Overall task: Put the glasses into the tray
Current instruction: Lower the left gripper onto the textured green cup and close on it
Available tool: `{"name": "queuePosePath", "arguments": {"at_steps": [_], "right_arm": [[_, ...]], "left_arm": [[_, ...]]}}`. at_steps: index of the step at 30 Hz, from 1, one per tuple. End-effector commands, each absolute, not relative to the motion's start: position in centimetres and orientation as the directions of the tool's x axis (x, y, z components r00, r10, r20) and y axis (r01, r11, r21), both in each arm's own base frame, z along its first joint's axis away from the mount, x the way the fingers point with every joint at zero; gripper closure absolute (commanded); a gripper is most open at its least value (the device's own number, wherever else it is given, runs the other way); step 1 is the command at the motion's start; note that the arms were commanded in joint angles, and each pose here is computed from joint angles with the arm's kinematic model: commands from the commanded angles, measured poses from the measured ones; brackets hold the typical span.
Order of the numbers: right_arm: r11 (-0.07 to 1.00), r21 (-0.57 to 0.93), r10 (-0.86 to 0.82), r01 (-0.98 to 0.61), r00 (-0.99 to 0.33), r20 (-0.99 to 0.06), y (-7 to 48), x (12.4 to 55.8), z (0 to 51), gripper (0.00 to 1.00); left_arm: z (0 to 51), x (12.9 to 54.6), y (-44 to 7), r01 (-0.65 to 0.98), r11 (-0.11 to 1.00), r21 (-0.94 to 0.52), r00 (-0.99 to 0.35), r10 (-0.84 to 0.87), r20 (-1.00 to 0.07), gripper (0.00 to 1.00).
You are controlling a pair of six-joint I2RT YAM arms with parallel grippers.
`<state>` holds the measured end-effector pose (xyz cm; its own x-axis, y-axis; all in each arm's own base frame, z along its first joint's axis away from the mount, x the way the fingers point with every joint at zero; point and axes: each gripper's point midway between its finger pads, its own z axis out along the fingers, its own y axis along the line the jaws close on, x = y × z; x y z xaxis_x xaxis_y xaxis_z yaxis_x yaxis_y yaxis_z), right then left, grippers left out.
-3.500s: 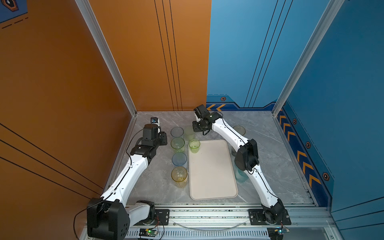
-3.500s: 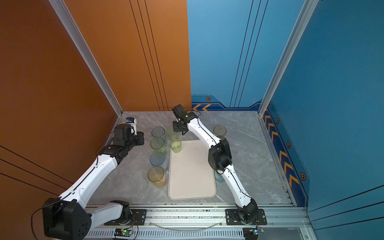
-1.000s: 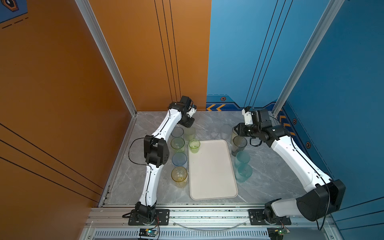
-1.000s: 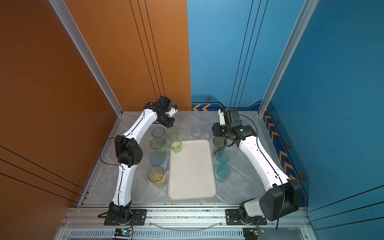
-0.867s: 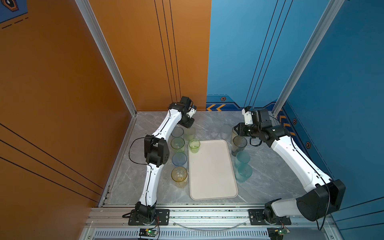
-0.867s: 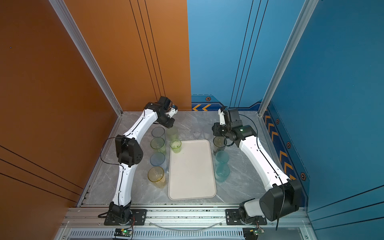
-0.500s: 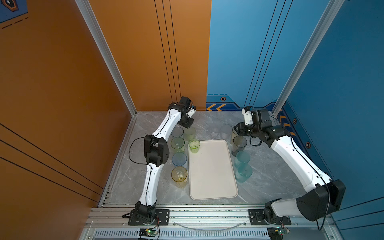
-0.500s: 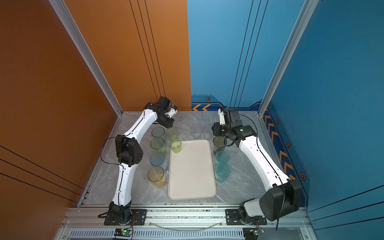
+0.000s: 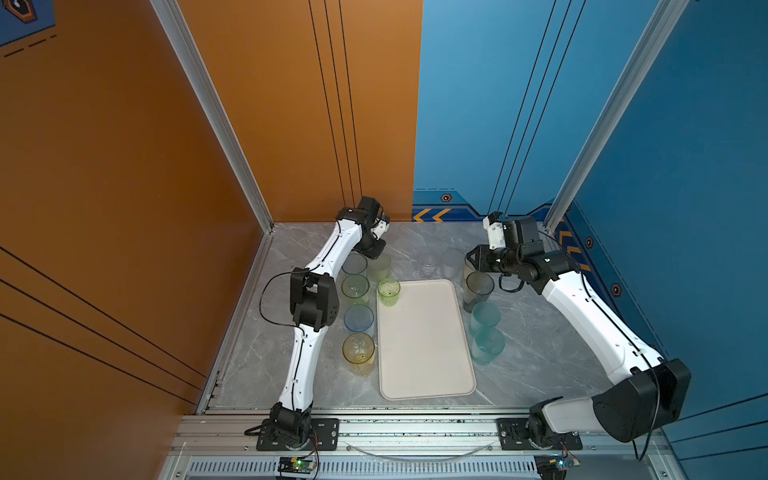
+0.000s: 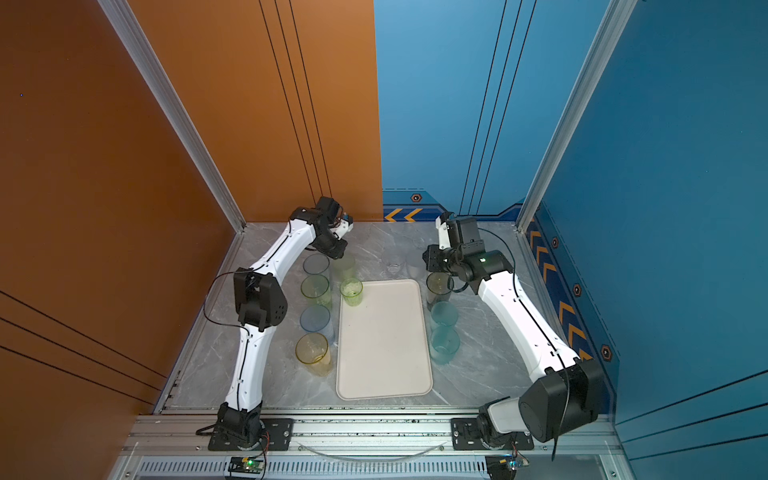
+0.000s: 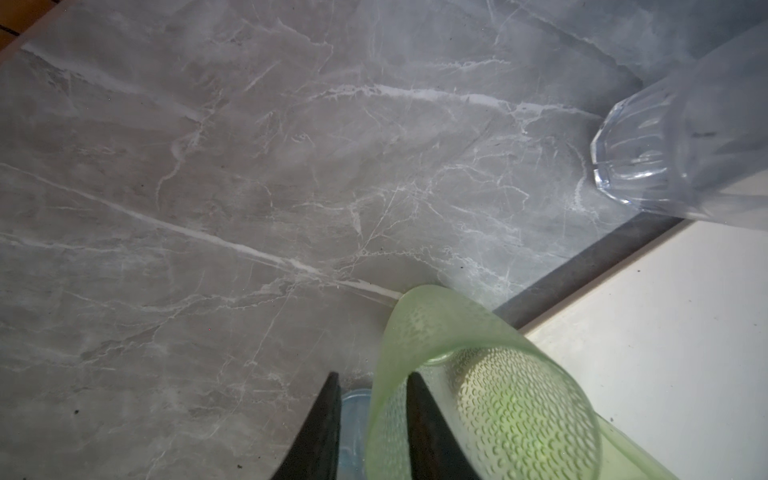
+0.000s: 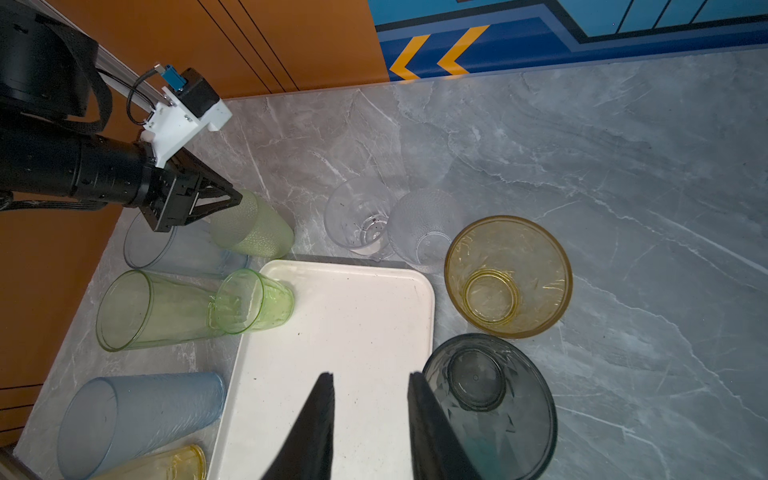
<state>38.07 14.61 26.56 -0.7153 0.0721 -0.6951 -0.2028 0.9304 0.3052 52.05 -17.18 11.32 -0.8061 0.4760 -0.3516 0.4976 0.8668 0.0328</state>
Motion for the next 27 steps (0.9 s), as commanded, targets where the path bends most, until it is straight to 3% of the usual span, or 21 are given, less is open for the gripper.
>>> {"name": "queuePosePath", "arguments": {"at_steps": [1,27], "right_arm": [[0.926,0.314,0.069,-0.212,-0.719,-0.691,15.02,38.33,26.12,0.71],[0.925,0.315,0.067,-0.213,-0.725,-0.686,15.2,38.5,25.89,0.71]], "left_arm": [[10.13,51.48,-16.57,0.503,0.864,0.033,-0.818,0.487,-0.307,0.71],[9.57,51.23,-16.72,0.515,0.857,0.019,-0.819,0.499,-0.285,0.84]]}}
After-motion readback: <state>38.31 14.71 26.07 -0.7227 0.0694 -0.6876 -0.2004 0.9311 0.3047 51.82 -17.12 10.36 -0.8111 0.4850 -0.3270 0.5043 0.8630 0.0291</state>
